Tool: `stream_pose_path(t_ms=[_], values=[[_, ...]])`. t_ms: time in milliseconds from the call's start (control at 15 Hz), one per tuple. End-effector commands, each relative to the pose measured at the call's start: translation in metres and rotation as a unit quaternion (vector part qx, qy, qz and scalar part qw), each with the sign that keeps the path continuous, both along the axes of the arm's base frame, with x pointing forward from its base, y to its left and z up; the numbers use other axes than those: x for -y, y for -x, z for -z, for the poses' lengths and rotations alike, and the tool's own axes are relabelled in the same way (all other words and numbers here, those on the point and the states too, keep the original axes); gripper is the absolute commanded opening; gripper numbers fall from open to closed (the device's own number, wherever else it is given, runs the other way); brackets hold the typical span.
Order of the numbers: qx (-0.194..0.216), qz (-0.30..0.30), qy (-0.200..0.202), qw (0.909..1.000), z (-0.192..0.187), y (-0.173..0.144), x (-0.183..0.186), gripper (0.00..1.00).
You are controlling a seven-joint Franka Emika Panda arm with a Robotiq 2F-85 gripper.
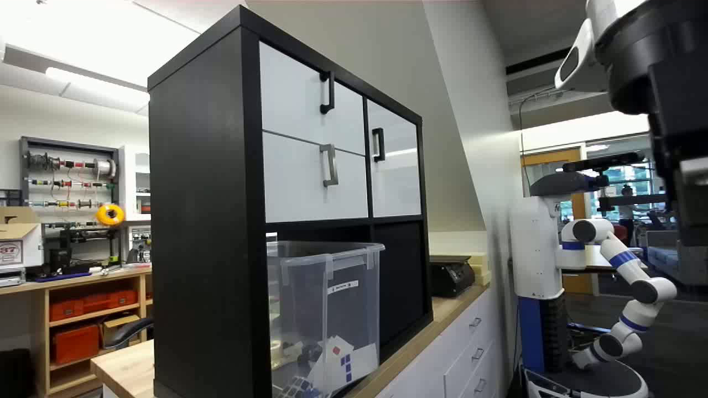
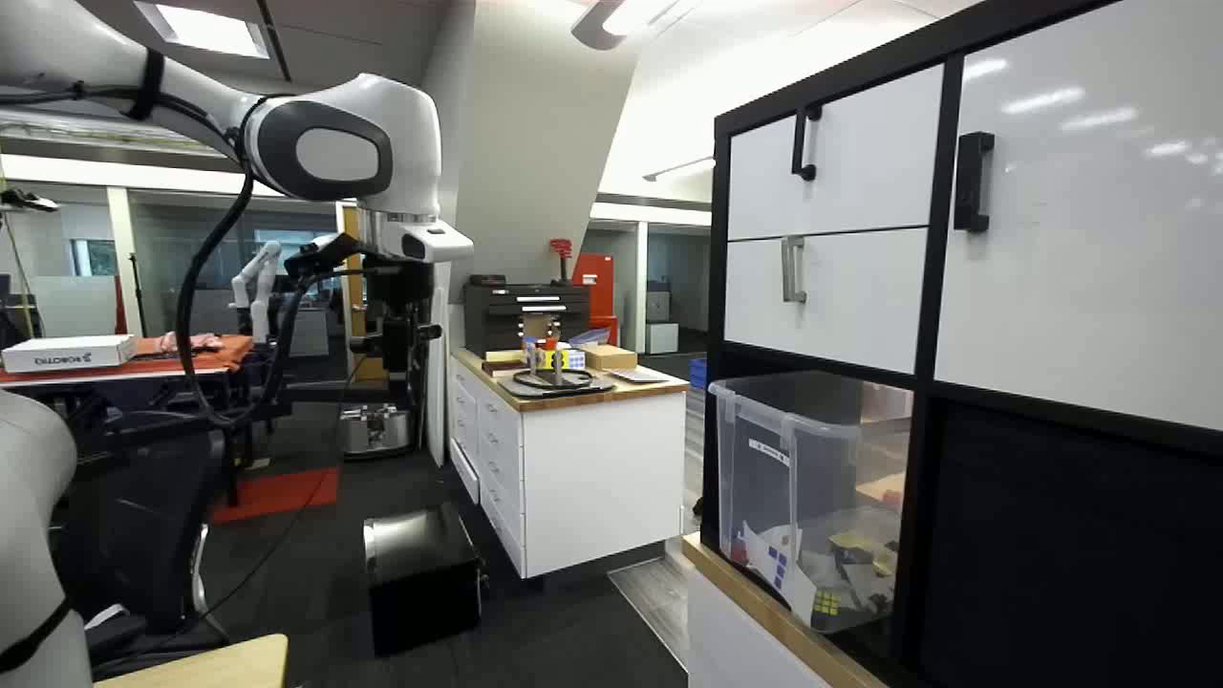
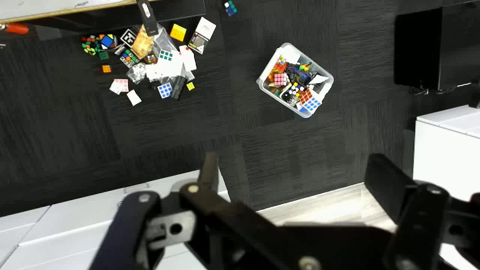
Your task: Slide the plastic box on the shelf forward
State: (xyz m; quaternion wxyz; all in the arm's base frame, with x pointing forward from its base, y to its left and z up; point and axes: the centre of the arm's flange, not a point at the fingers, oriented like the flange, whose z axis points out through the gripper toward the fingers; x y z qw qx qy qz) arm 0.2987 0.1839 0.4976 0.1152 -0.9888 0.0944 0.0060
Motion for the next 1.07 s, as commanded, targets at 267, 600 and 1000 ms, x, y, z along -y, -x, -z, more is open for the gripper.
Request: stream_pose_path(t_ms=[267,600,1000], values=[[0.000,0.000,0.000,1.0000,0.000,0.000,0.000,1.00],[0.004,-0.002,0.001,1.0000,0.002,-0.003,0.001,1.00],[0.042,-0.018,0.023,0.9987,0.018,-0.030,0.008,1.00]])
